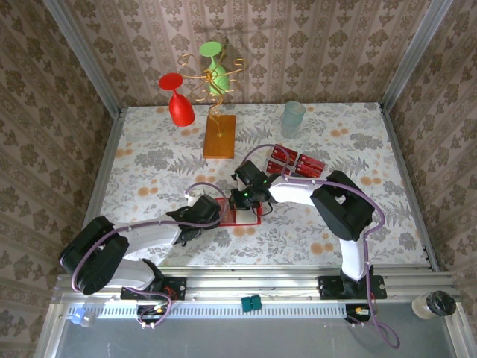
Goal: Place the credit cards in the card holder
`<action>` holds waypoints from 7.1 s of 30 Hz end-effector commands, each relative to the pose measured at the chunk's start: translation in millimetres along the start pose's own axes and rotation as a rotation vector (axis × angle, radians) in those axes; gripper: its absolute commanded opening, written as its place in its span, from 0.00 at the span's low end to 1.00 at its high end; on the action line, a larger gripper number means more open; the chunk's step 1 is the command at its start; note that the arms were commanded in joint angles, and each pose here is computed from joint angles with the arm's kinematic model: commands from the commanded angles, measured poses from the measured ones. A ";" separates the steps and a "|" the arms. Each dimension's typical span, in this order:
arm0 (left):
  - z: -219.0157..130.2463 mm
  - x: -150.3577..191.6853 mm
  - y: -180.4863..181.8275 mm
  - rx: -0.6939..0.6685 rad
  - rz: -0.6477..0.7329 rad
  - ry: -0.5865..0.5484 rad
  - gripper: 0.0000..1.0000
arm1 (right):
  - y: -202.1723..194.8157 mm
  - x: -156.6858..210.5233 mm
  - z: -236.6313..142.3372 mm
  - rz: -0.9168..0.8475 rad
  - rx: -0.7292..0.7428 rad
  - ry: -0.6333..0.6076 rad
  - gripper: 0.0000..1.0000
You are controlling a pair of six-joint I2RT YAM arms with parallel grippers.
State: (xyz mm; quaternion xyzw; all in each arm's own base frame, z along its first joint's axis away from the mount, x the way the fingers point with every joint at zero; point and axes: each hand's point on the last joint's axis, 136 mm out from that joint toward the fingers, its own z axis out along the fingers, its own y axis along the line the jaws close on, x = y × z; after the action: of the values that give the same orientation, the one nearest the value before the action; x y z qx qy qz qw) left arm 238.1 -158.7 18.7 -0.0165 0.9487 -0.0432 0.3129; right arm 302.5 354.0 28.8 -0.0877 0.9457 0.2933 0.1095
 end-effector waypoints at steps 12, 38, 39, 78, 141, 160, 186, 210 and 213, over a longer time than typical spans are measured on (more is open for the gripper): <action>6.8 14.5 4.8 -0.003 0.008 0.043 0.79 | -7.7 9.6 -15.4 -0.024 0.056 0.005 0.00; 2.6 8.3 2.0 0.007 0.003 0.030 0.79 | -10.4 26.5 13.1 -0.009 0.062 0.078 0.00; -0.2 4.6 2.4 0.009 -0.004 0.020 0.79 | -10.8 26.8 12.5 -0.009 0.063 0.077 0.00; -57.2 -55.3 -74.6 0.211 0.002 -0.093 0.79 | -35.4 -8.0 -54.5 0.023 0.049 -0.053 0.06; 1.3 16.9 -84.6 0.224 0.082 -0.004 0.77 | -37.0 8.6 -13.1 0.058 0.030 0.047 0.02; 8.8 29.0 -72.9 0.190 0.082 0.013 0.71 | -38.3 -13.1 -46.6 0.099 0.036 -0.065 0.45; 3.9 24.8 -72.7 0.197 0.077 -0.001 0.71 | -18.5 -7.6 -34.2 0.088 -0.097 0.003 0.47; -60.4 -47.7 0.3 0.177 -0.117 -0.140 0.86 | 42.7 5.3 -5.4 0.106 -0.176 0.023 0.67; -62.4 -47.3 3.8 0.188 -0.130 -0.131 0.88 | 42.3 5.1 4.2 0.127 -0.174 0.022 0.67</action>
State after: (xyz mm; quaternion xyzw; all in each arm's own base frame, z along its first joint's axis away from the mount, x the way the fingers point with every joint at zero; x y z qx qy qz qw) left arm 233.0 -147.1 82.9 -0.0395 0.9254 -0.1300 0.3539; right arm 301.4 389.1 75.7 -0.0520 0.9069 0.4047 0.1057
